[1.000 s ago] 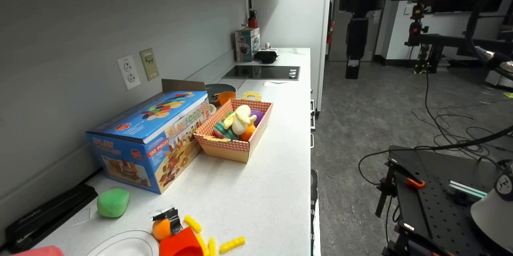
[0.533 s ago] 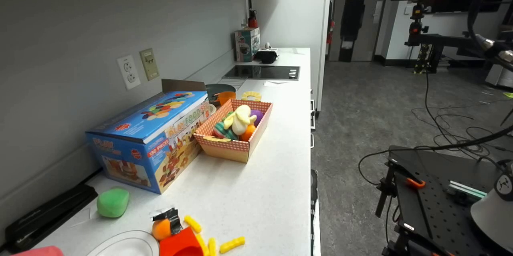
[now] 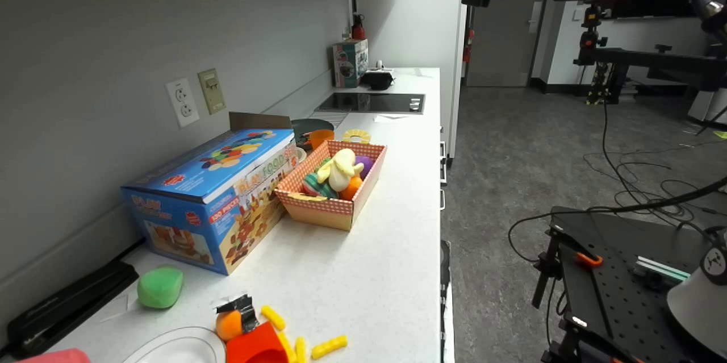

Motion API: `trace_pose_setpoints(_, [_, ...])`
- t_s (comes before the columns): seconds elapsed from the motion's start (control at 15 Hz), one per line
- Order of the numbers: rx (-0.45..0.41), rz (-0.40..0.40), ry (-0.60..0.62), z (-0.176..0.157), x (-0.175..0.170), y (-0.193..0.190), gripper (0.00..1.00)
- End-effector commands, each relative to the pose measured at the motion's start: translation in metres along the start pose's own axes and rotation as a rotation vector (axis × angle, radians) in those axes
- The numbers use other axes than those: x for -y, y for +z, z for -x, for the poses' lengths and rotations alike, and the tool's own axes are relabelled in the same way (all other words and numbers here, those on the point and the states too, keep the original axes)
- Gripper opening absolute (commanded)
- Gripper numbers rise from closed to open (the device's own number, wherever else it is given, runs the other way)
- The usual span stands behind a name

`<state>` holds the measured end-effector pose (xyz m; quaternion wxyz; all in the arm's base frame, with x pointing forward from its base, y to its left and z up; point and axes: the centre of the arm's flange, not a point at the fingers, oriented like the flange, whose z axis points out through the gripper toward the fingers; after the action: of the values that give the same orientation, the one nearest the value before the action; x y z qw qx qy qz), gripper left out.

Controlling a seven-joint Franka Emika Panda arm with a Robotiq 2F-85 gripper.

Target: Open the top right cabinet door

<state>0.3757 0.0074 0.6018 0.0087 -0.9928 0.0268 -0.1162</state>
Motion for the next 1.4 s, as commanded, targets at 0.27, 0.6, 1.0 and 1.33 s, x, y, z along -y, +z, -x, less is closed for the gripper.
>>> trace_pose_setpoints(0.27, [-0.114, 0.014, 0.082, -0.030, -0.023, -0.037, 1.00])
trace_pose_setpoints(0.6, [-0.243, 0.045, 0.158, -0.080, -0.062, -0.092, 1.00])
trace_pose_setpoints(1.0, [-0.314, 0.028, 0.165, -0.095, -0.069, -0.096, 1.00])
trace_pose_setpoints(1.33, [-0.308, 0.004, 0.120, -0.103, -0.059, -0.084, 1.00])
